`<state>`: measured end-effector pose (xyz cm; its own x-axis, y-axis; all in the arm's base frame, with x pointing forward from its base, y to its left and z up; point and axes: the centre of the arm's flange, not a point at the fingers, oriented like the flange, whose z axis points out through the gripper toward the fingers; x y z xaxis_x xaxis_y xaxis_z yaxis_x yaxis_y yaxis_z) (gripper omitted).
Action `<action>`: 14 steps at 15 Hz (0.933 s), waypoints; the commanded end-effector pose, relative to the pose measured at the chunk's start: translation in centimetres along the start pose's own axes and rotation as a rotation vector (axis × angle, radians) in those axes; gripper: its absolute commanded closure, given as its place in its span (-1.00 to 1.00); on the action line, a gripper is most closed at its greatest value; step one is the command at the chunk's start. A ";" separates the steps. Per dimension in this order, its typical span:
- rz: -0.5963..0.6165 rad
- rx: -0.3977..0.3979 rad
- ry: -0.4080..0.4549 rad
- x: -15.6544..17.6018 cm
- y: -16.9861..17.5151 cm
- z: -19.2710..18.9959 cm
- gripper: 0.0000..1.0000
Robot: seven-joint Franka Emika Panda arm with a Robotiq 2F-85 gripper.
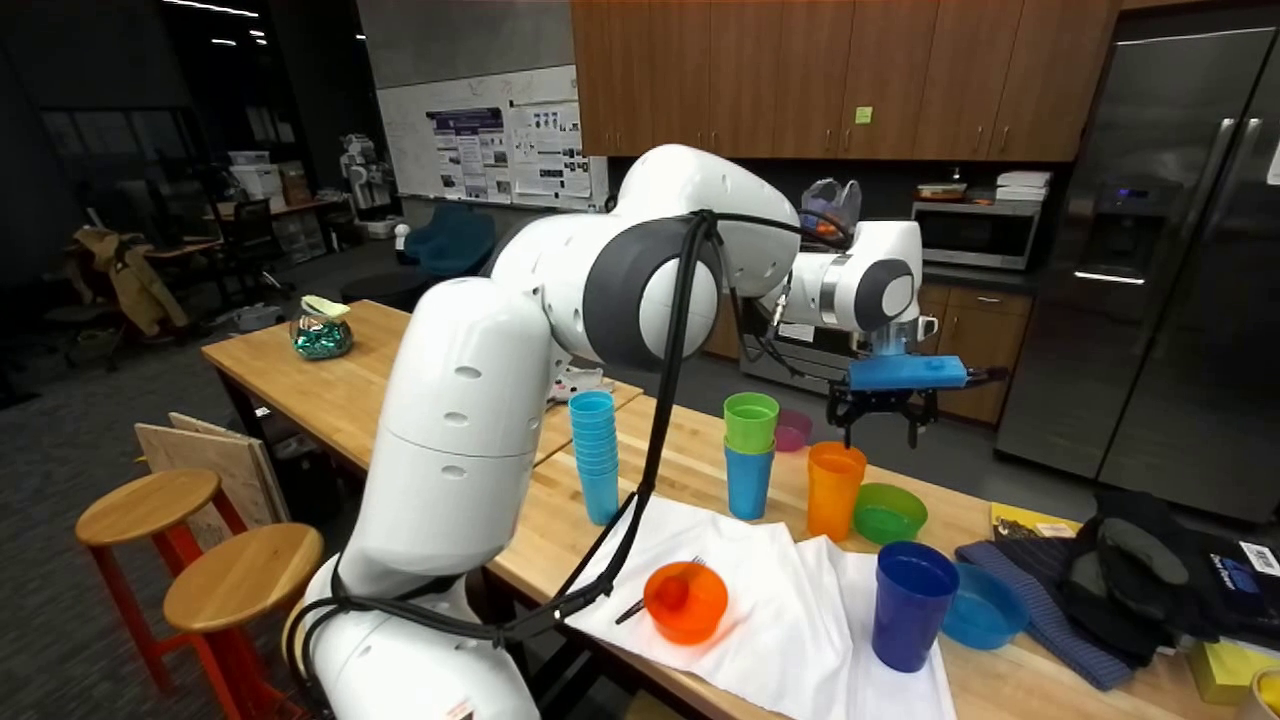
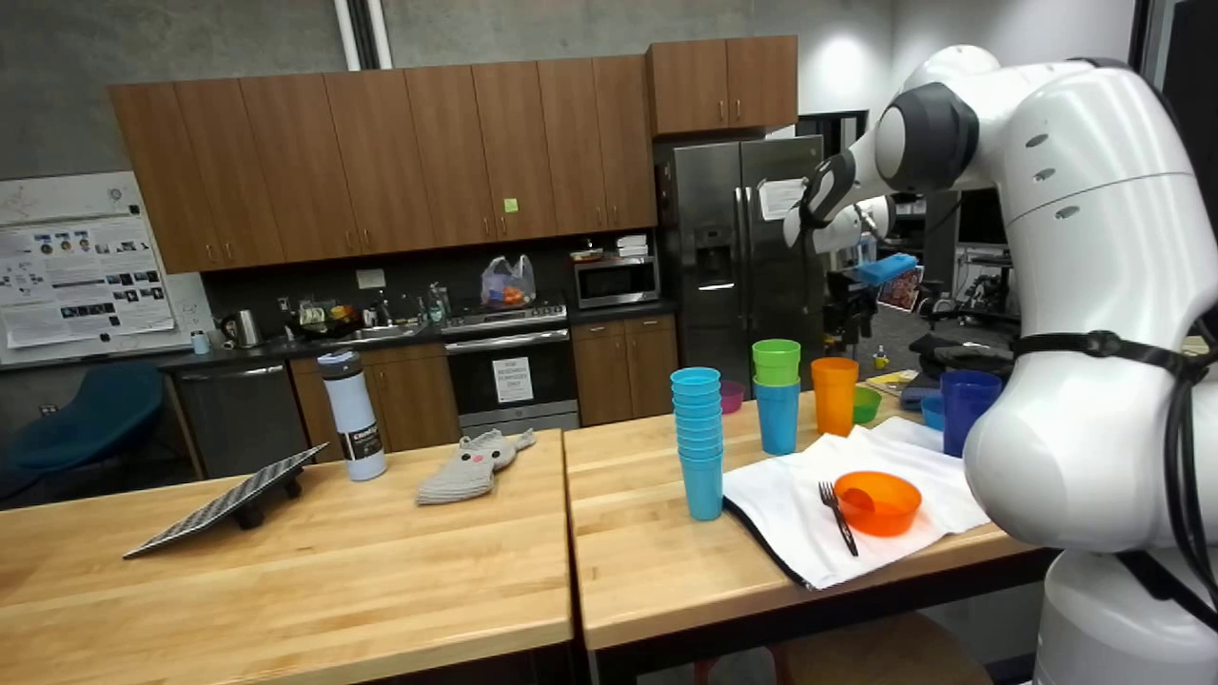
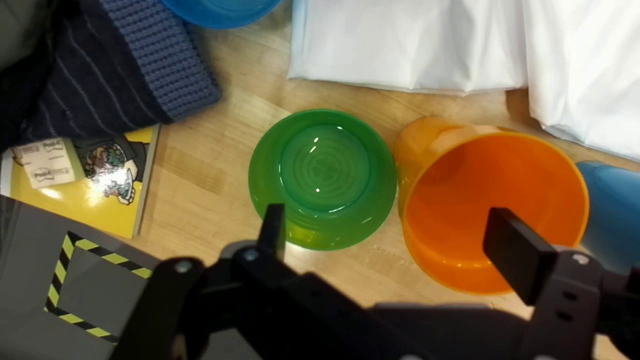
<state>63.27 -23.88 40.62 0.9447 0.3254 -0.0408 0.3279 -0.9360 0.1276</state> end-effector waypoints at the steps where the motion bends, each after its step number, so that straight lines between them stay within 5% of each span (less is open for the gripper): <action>1: 0.049 -0.046 0.015 -0.1 -1.2 -1.6 -1.00; 7: 0.104 -0.043 0.047 0.9 -2.1 -2.6 -1.00; 14: 0.044 -0.120 0.197 -0.4 -4.6 -10.1 -1.00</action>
<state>64.16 -20.00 46.50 0.9552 0.2754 0.1082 0.2496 -0.9464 0.2050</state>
